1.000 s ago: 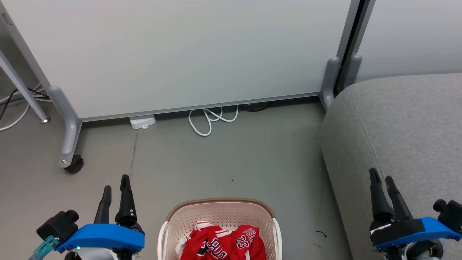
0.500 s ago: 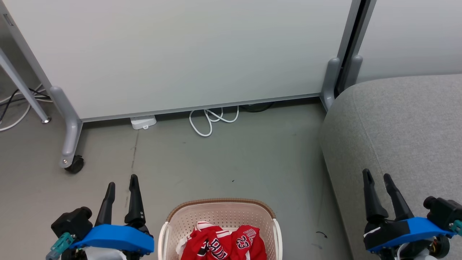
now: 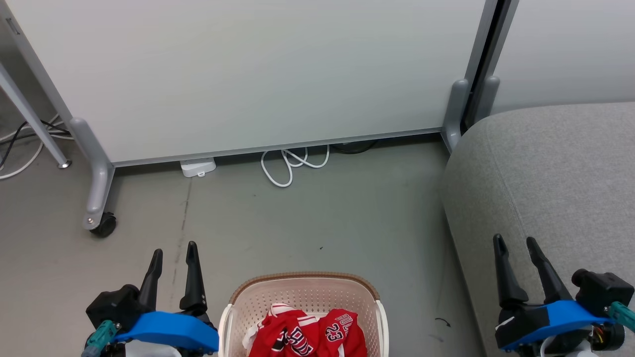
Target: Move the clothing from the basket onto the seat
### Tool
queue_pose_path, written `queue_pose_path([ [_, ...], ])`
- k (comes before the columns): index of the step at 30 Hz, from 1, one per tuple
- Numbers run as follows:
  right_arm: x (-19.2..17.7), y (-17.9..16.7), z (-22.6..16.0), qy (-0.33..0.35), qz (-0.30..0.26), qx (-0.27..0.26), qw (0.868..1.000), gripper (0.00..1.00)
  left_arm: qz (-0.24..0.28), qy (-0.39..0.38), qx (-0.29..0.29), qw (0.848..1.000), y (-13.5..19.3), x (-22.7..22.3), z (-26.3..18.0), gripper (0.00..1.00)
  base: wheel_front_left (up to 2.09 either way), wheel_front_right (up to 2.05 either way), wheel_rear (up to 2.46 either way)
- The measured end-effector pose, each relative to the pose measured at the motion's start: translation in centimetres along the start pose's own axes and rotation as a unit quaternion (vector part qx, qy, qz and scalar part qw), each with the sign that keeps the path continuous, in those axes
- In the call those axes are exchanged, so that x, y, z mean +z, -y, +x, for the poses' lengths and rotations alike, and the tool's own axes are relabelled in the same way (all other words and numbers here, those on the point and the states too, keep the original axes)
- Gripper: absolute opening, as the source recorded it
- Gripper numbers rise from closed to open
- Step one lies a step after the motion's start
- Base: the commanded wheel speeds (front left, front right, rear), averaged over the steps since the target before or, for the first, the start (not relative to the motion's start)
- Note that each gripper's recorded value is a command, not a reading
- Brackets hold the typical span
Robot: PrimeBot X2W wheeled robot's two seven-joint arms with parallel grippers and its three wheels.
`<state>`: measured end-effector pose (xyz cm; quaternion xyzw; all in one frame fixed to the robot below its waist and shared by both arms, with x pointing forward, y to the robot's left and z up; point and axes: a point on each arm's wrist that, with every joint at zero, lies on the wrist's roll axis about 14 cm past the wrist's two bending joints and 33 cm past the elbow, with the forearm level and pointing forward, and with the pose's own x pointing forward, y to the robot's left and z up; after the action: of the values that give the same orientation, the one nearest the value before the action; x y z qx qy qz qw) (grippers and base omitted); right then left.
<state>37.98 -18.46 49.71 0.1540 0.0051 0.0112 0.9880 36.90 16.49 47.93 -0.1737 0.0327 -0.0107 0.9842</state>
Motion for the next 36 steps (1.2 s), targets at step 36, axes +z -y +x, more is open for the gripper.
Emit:
queue_pose_path([
  [36, -0.04, -0.90, 0.14, 0.008, -0.150, 0.029, 0.988, 1.00, 0.130, 0.016, -0.027, 0.991, 0.85, -0.32, -0.15, 1.00, 0.00, 0.00, 0.00],
])
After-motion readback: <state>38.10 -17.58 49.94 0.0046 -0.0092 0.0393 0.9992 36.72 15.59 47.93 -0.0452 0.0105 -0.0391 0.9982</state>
